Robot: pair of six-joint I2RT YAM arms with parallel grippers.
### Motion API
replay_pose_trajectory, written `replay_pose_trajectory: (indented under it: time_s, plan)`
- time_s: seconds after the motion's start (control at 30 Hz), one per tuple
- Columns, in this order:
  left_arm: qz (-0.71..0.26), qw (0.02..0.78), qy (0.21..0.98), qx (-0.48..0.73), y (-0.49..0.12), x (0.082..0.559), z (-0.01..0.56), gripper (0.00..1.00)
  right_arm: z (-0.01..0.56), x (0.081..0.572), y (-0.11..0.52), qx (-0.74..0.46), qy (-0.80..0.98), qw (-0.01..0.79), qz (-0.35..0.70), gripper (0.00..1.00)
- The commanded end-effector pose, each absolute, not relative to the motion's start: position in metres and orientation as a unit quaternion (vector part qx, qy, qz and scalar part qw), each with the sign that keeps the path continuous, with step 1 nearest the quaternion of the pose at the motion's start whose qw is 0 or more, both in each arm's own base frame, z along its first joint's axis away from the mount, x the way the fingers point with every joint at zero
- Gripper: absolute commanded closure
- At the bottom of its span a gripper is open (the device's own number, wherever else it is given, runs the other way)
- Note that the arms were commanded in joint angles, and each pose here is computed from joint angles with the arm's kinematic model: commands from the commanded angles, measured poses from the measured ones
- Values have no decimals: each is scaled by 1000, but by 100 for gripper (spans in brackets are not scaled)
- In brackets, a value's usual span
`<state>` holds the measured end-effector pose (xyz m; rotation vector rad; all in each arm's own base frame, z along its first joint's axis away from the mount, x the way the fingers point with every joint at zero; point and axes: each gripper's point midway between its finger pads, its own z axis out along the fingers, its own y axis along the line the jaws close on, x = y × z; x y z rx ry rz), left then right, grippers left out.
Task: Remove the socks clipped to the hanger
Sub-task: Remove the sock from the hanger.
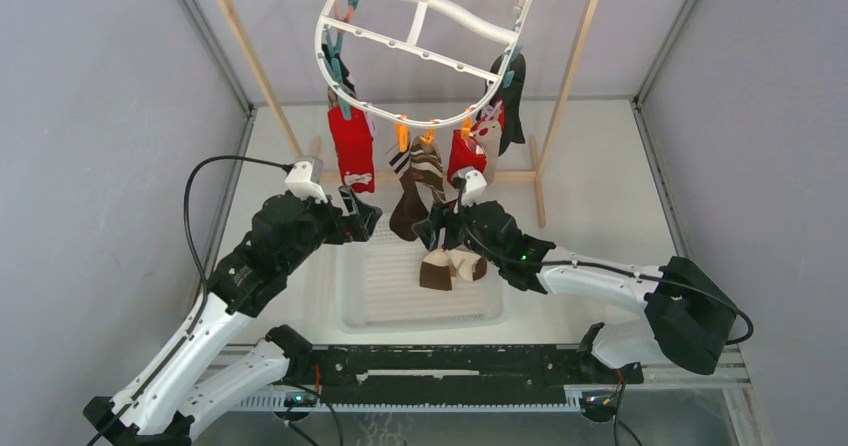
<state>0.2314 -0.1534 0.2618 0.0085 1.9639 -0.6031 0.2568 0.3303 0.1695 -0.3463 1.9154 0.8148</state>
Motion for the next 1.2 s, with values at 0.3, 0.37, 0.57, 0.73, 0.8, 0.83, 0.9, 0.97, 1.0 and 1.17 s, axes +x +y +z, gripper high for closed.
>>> replay_pose_trajectory:
  time_s: [0.3, 0.37, 0.57, 0.73, 0.8, 0.83, 0.9, 0.97, 1.0, 1.17]
  plan:
    - [-254, 524, 813, 18, -156, 233, 261, 0, 189, 279, 368, -146, 747, 492, 422, 30]
    - [-255, 524, 812, 18, -156, 233, 261, 0, 187, 281, 375, -150, 747, 487, 427, 31]
    - [-254, 526, 811, 22, -154, 230, 262, 0, 179, 284, 387, -147, 750, 470, 442, 36]
    - [-252, 527, 812, 21, -151, 227, 262, 0, 170, 283, 390, -144, 757, 459, 443, 42]
    - [-252, 527, 811, 21, -150, 226, 262, 0, 170, 282, 391, -146, 756, 458, 445, 50]
    - [-253, 527, 811, 21, -150, 226, 263, 0, 171, 283, 391, -146, 755, 458, 446, 55]
    - [-253, 528, 811, 22, -150, 226, 264, 0, 173, 282, 391, -148, 753, 459, 448, 67]
    - [-254, 530, 809, 22, -150, 226, 267, 0, 176, 281, 390, -149, 751, 461, 448, 78]
    - [-253, 530, 809, 23, -150, 226, 269, 0, 177, 281, 389, -150, 753, 460, 446, 85]
    - [-258, 534, 804, 30, -154, 229, 281, 0, 184, 275, 388, -157, 752, 460, 444, 100]
